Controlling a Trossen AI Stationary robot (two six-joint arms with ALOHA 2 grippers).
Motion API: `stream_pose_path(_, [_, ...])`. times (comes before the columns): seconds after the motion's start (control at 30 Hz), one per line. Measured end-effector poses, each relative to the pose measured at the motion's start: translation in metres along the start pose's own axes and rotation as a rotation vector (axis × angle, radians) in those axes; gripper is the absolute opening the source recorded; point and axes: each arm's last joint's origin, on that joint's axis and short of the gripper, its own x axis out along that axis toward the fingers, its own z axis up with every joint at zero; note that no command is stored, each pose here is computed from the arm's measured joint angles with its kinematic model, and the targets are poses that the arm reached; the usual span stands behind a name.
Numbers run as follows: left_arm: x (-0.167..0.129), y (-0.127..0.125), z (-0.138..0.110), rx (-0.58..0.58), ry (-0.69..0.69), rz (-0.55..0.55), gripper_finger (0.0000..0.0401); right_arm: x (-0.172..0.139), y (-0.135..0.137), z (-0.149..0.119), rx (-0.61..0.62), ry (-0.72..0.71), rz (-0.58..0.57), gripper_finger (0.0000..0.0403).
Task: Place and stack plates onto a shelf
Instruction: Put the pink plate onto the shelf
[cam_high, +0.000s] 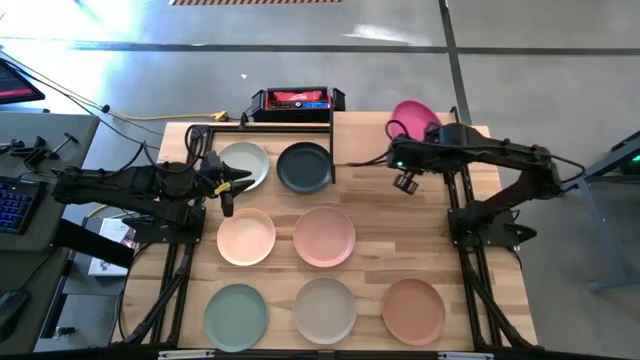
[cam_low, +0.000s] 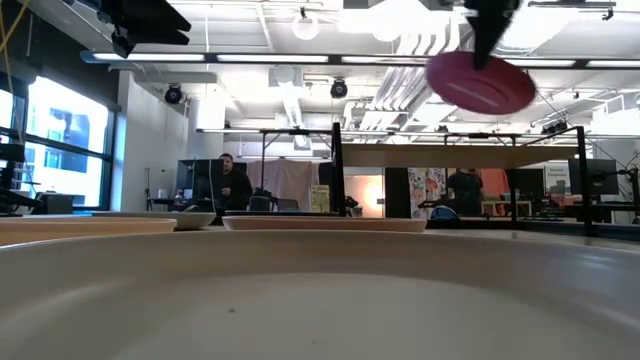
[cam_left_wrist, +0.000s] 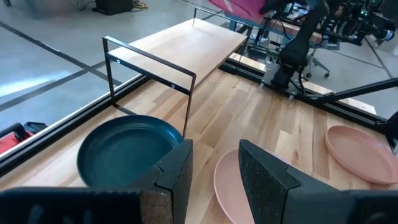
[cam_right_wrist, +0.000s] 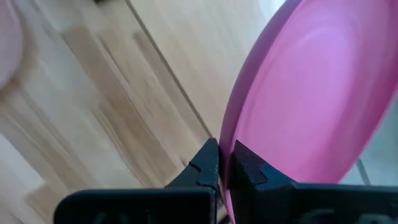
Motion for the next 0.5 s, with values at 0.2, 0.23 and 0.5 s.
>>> stream_pose_path(0.2, [0.0,0.001,0.0,-0.027,-0.01,0.025,0.0117,0.018,-0.009,-0.021,-0.083,0.069,-0.013,0.0])
stream_pose_path(0.23, [0.0,0.001,0.0,-0.027,-0.01,0.026,0.0117,0.021,-0.009,-0.023,-0.107,0.077,-0.016,0.0])
stream_pose_path(0.5, [0.0,0.001,0.0,-0.029,-0.011,0.027,0.0117,0.047,-0.011,-0.025,-0.234,0.14,-0.022,0.0])
